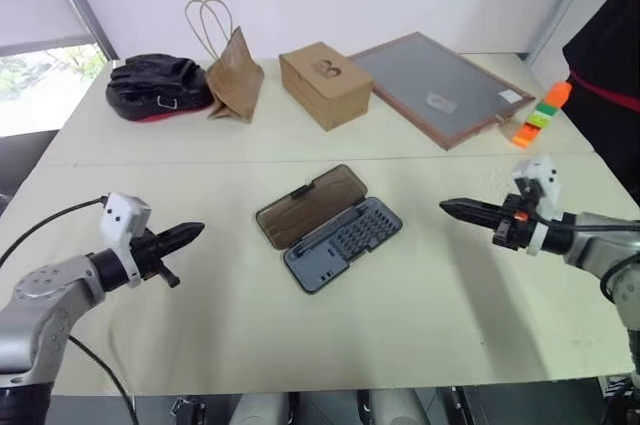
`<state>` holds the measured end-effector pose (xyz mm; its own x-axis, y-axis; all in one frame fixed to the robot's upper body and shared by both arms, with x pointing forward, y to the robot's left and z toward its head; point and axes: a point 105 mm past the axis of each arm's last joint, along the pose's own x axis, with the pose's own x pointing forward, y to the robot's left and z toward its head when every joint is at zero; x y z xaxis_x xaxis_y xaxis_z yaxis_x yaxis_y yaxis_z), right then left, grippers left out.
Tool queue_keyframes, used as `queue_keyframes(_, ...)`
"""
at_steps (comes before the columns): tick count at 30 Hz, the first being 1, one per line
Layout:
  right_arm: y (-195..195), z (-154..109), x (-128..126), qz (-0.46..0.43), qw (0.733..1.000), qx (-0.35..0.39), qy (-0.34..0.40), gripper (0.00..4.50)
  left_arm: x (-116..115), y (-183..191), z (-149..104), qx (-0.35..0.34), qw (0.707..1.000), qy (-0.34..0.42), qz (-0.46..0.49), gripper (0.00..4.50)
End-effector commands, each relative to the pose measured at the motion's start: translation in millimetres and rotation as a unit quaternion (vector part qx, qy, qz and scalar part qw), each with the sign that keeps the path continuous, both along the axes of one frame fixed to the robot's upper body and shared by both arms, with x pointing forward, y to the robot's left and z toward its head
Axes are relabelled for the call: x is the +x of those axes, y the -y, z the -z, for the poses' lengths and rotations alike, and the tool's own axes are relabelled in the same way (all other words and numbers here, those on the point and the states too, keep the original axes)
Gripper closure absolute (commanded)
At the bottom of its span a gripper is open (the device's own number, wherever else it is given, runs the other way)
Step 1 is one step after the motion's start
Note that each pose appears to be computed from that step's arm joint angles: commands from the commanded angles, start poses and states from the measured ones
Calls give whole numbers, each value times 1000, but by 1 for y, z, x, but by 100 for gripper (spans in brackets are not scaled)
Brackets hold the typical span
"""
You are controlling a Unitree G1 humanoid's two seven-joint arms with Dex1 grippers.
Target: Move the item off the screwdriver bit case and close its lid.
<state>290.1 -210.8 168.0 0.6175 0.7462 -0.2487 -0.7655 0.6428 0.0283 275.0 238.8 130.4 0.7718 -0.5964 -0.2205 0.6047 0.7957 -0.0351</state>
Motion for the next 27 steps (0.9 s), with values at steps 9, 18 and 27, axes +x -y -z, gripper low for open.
queue_keyframes(9, -10, -5, -2, -5, 1000, 4, 18, 447, 2, 3, -10, -12, 1000, 21, 4, 450)
queue_keyframes(18, -11, -7, 2, 4, 1000, 11, 20, 447, 2, 5, -13, -23, 999, 27, 4, 450)
queue_keyframes(27, -5, -5, 5, 21, 1000, 14, 14, 100, 1, 6, -16, -35, 999, 32, 10, 60)
